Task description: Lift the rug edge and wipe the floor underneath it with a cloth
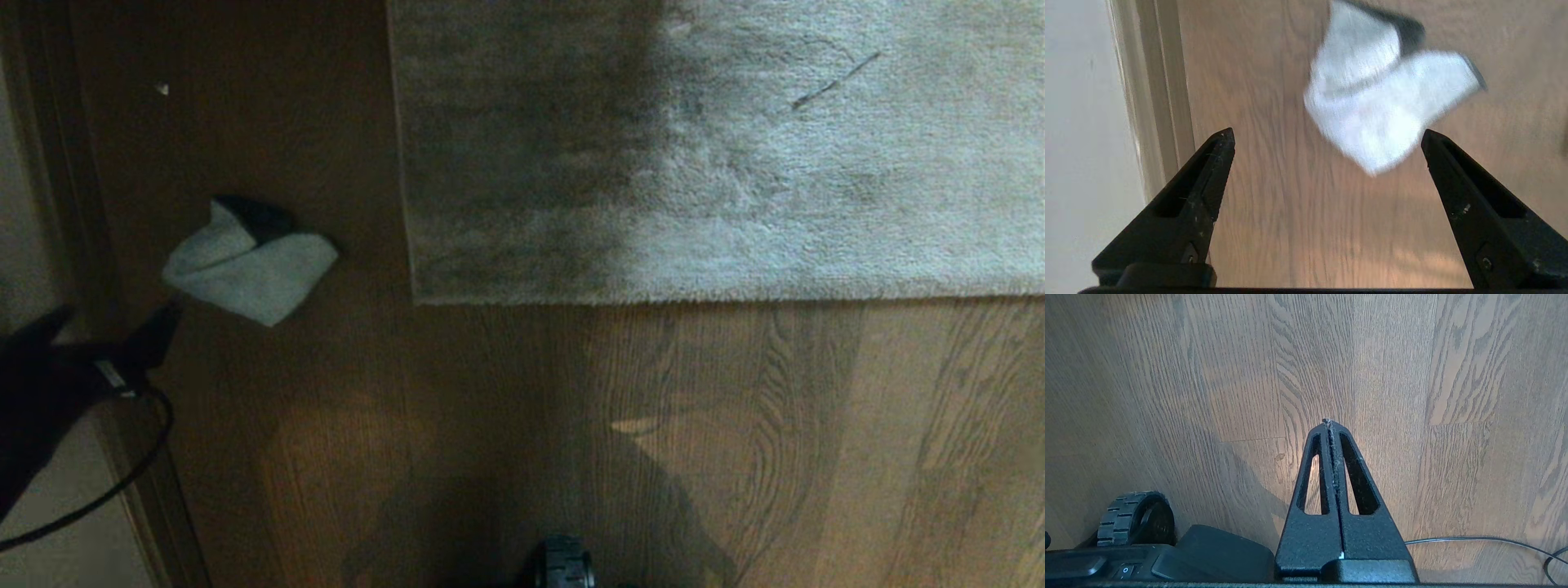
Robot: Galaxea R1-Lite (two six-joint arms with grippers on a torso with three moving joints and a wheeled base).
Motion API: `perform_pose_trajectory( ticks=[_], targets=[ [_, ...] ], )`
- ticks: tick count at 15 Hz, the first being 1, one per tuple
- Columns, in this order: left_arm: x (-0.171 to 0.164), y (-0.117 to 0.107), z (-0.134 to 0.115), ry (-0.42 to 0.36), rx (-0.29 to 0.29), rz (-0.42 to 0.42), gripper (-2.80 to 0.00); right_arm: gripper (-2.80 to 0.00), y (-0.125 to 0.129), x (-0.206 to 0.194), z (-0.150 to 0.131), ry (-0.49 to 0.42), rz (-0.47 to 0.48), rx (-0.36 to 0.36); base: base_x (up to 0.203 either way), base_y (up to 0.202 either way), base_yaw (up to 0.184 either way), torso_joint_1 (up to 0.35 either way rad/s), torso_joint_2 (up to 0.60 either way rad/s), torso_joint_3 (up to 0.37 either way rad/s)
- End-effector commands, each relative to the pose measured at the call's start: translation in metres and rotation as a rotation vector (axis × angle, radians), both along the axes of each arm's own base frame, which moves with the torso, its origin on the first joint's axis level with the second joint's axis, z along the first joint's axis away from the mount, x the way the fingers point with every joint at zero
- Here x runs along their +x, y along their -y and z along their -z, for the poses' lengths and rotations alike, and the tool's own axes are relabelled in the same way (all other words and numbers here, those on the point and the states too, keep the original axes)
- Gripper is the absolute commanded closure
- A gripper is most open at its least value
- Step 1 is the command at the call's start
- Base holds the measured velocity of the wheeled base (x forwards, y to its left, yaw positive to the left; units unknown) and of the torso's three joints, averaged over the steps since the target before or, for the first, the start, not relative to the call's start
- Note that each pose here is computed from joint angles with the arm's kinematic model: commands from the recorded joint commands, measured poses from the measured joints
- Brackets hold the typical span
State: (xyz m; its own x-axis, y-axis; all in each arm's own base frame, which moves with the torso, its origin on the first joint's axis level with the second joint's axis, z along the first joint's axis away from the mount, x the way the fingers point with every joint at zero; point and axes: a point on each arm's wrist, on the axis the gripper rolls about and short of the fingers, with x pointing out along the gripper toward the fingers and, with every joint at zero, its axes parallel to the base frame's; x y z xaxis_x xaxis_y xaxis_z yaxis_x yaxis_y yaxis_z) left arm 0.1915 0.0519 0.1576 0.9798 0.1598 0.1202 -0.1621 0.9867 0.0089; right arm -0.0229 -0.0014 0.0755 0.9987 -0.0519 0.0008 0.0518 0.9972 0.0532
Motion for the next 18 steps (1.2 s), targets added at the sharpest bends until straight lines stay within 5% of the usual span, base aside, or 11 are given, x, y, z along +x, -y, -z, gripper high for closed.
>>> perform_pose_trajectory(
  ticks=[1, 4, 5, 18],
  targets=[
    [-0.015, 0.004, -0.002, 0.02, 0.007, 0.004, -2.8, 0.0, 0.0, 0.0, 0.0, 0.001, 0.0, 0.001, 0.0, 0.0, 0.0, 0.0, 0.0, 0.0],
    [-0.023, 0.008, -0.001, 0.022, 0.007, 0.01, -2.8, 0.0, 0.0, 0.0, 0.0, 0.001, 0.0, 0.001, 0.0, 0.0, 0.0, 0.0, 0.0, 0.0],
    [-0.026, 0.01, 0.0, 0.018, 0.006, 0.016, 0.0, 0.0, 0.0, 0.0, 0.0, 0.0, 0.0, 0.0, 0.0, 0.0, 0.0, 0.0, 0.0, 0.0],
    [-0.065, 0.027, 0.003, -0.013, -0.001, 0.064, 0.0, 0.0, 0.0, 0.0, 0.0, -0.001, 0.0, 0.0, 0.0, 0.0, 0.0, 0.0, 0.0, 0.0]
  ],
)
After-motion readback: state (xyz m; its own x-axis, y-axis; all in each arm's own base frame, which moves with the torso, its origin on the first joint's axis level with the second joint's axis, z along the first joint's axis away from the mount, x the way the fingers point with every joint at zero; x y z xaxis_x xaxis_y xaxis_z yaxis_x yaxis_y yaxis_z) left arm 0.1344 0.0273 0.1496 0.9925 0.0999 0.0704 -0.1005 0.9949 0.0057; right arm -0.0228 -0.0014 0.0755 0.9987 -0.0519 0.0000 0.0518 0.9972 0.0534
